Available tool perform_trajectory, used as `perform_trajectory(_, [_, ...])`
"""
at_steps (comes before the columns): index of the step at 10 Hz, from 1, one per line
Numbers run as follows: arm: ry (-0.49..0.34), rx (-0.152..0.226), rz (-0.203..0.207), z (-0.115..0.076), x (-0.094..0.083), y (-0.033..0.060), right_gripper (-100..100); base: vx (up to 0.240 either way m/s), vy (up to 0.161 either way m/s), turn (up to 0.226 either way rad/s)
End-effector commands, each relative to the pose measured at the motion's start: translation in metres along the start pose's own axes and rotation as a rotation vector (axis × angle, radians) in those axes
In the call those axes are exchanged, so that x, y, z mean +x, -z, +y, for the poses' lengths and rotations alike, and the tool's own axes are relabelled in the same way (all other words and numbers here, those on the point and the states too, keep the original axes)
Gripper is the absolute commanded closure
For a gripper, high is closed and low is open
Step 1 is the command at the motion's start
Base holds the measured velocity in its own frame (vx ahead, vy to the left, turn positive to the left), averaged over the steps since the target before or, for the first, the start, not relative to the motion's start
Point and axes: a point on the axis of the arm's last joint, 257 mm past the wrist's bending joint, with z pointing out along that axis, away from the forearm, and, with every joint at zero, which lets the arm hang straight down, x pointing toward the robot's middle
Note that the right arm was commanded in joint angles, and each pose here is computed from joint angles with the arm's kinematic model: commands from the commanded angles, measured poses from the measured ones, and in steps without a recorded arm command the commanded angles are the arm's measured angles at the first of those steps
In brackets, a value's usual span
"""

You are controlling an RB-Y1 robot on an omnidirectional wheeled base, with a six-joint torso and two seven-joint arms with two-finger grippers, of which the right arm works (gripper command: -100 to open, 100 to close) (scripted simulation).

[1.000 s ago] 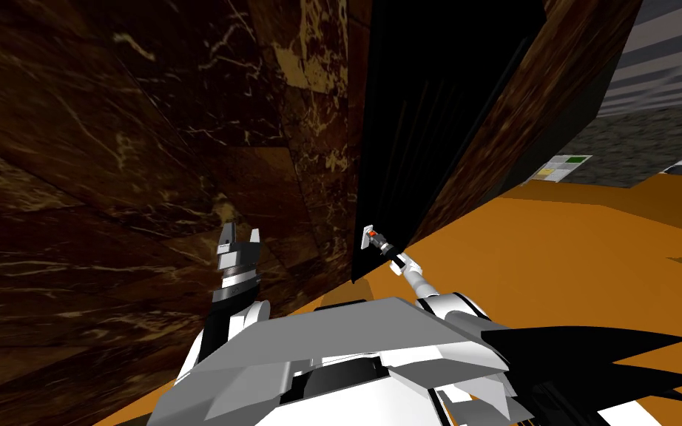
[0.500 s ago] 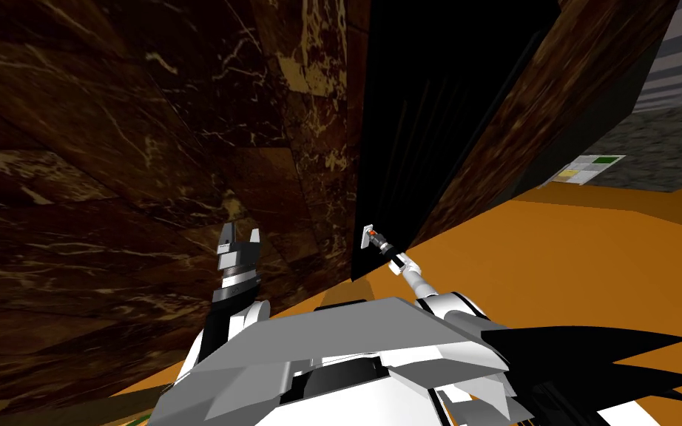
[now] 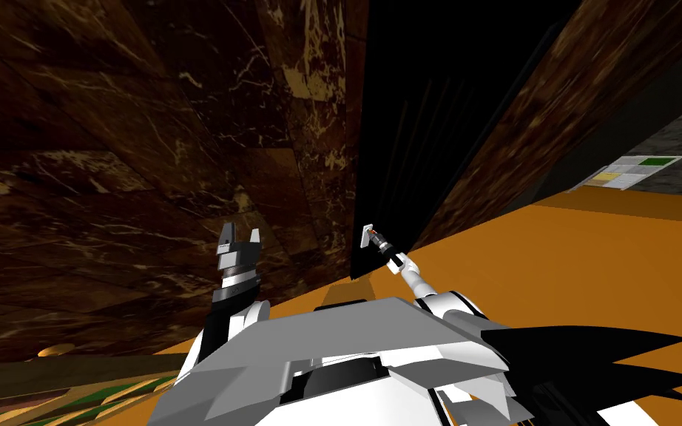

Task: Pull the door open

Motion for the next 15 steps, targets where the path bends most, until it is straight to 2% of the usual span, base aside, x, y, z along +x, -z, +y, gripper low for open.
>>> perform_trajectory(1, [-0.075, 0.014, -0.026, -0.006, -0.010, -0.0018, 100, -0.070, -0.082, 0.120])
perform_trajectory(2, [-0.121, 0.019, -0.037, -0.007, -0.012, -0.0028, 100, -0.068, -0.069, 0.135])
perform_trajectory(3, [-0.130, 0.019, -0.037, -0.007, -0.012, -0.0028, 100, -0.042, -0.045, 0.050])
perform_trajectory(5, [-0.230, 0.030, -0.059, -0.009, -0.016, -0.0045, 100, -0.060, -0.048, 0.106])
perform_trajectory(6, [-0.237, 0.030, -0.059, -0.009, -0.016, -0.0045, 100, -0.054, -0.055, 0.058])
perform_trajectory(8, [-0.341, 0.040, -0.082, -0.011, -0.020, -0.0061, 100, -0.057, -0.065, 0.114])
perform_trajectory(9, [-0.348, 0.039, -0.082, -0.011, -0.020, -0.0061, 100, -0.047, -0.056, 0.052])
perform_trajectory(11, [-0.458, 0.049, -0.107, -0.013, -0.024, -0.0077, 100, -0.056, -0.064, 0.103])
perform_trajectory(12, [-0.466, 0.048, -0.107, -0.013, -0.024, -0.0077, 100, -0.057, -0.060, 0.057])
perform_trajectory(13, [-0.402, 0.048, -0.099, -0.016, -0.025, -0.0040, -100, -0.030, 0.002, -0.031])
perform_trajectory(15, [-0.343, 0.049, -0.089, -0.020, -0.025, 0.0005, -100, -0.031, 0.050, -0.043])
